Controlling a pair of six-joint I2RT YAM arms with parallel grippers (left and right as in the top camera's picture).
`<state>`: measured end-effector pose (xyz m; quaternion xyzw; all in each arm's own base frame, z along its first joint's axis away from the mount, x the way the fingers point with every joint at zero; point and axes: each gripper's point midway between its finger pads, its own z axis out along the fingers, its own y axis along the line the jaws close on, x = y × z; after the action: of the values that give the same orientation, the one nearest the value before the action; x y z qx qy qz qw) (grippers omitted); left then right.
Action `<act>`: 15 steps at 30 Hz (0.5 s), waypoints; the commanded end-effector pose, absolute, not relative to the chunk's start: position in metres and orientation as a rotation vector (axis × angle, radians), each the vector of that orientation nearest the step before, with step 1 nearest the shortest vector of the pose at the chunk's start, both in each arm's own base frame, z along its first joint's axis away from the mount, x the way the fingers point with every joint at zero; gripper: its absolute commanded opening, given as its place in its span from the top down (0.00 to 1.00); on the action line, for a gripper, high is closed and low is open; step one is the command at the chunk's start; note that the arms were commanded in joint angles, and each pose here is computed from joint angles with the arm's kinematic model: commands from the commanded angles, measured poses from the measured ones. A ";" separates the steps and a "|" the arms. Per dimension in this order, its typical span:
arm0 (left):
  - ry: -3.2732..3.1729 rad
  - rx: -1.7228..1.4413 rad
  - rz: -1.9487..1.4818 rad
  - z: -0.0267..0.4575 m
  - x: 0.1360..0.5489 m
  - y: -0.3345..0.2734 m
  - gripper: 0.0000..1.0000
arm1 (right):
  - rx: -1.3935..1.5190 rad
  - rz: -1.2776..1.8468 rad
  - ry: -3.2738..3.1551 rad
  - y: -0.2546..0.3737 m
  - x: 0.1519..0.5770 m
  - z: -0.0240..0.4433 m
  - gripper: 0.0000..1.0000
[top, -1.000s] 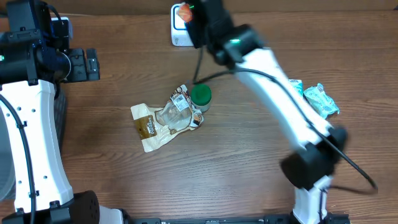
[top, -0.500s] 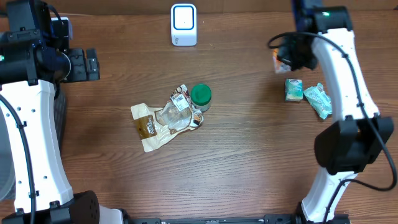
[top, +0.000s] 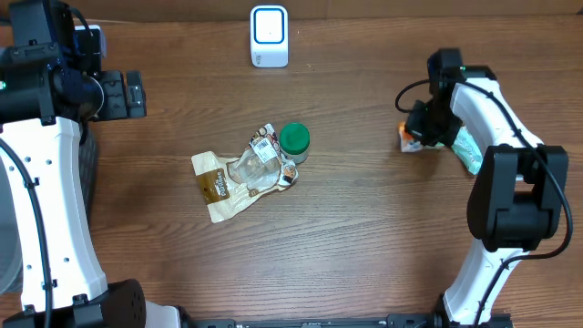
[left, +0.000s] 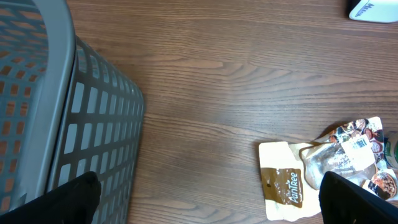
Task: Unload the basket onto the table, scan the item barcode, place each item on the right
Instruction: 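Carry the orange pack right and set it down beside the packets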
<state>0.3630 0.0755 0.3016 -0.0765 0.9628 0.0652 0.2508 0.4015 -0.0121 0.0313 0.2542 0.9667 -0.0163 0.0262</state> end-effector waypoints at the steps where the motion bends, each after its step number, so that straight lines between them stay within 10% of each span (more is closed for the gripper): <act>1: 2.605 -0.198 0.190 0.307 0.362 0.079 0.01 | 0.888 -0.366 2.896 -0.050 0.394 0.031 0.96; 10: 2.605 -0.198 0.190 0.307 0.362 0.079 0.00 | 0.885 -0.421 2.873 -0.058 0.395 0.033 0.93; 15: 2.605 -0.198 0.190 0.307 0.362 0.079 0.00 | 0.853 -0.397 2.917 -0.054 0.393 0.042 0.58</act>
<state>0.3630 0.0756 0.3017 -0.0766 0.9628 0.0654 0.2507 0.3894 -0.0506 0.0330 0.2787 0.9511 -0.1281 0.0357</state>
